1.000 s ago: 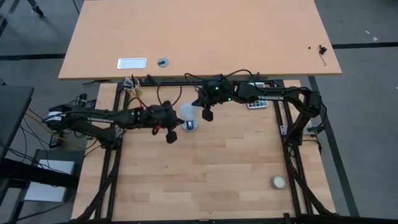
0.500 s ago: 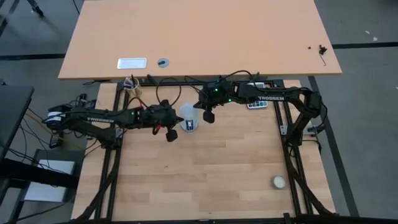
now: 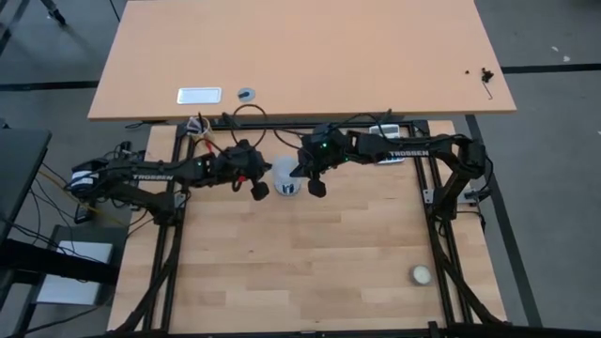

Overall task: Screw lightbulb
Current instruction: Insert the white lightbulb into the silver lamp

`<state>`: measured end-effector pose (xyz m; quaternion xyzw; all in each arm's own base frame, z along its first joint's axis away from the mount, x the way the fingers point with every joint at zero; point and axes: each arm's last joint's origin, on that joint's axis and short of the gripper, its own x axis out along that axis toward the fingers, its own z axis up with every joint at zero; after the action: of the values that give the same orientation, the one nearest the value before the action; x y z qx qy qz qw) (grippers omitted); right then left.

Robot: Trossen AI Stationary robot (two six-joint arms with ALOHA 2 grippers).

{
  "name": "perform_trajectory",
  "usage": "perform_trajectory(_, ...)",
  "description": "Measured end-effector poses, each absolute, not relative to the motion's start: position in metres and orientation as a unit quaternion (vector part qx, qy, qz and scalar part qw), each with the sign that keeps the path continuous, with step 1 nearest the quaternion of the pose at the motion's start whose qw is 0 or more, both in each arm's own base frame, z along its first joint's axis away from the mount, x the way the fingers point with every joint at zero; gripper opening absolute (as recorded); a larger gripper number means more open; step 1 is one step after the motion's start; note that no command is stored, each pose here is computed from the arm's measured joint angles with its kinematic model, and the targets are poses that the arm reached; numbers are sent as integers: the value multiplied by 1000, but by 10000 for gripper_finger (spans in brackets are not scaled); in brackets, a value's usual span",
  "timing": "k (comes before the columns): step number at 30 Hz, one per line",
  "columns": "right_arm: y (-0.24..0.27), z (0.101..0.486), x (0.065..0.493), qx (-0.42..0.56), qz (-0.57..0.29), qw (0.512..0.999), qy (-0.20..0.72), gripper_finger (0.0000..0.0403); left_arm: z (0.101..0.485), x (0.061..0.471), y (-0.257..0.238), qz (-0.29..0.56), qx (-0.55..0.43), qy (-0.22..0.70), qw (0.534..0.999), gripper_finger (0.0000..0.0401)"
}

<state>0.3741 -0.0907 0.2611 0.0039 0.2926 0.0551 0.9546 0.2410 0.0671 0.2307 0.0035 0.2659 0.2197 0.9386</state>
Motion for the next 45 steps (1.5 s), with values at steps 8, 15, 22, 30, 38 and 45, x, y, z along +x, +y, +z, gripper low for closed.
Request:
perform_trajectory(8,-98,268,373,-8,26,963,268,10,228,237,72,220,0,287,932,0)
perform_trajectory(15,-111,273,372,-14,4,970,243,10,229,230,64,213,-20,309,927,0)
perform_trajectory(22,-112,273,375,-19,4,973,229,10,238,225,42,168,0,299,939,0)
perform_trajectory(30,-112,270,378,-20,6,973,229,8,243,237,26,99,-1,251,963,0)
perform_trajectory(38,-112,268,378,-19,5,971,238,7,241,243,25,93,-14,242,966,0)
perform_trajectory(45,-111,265,376,-13,7,966,257,7,235,248,25,97,-12,251,963,0)
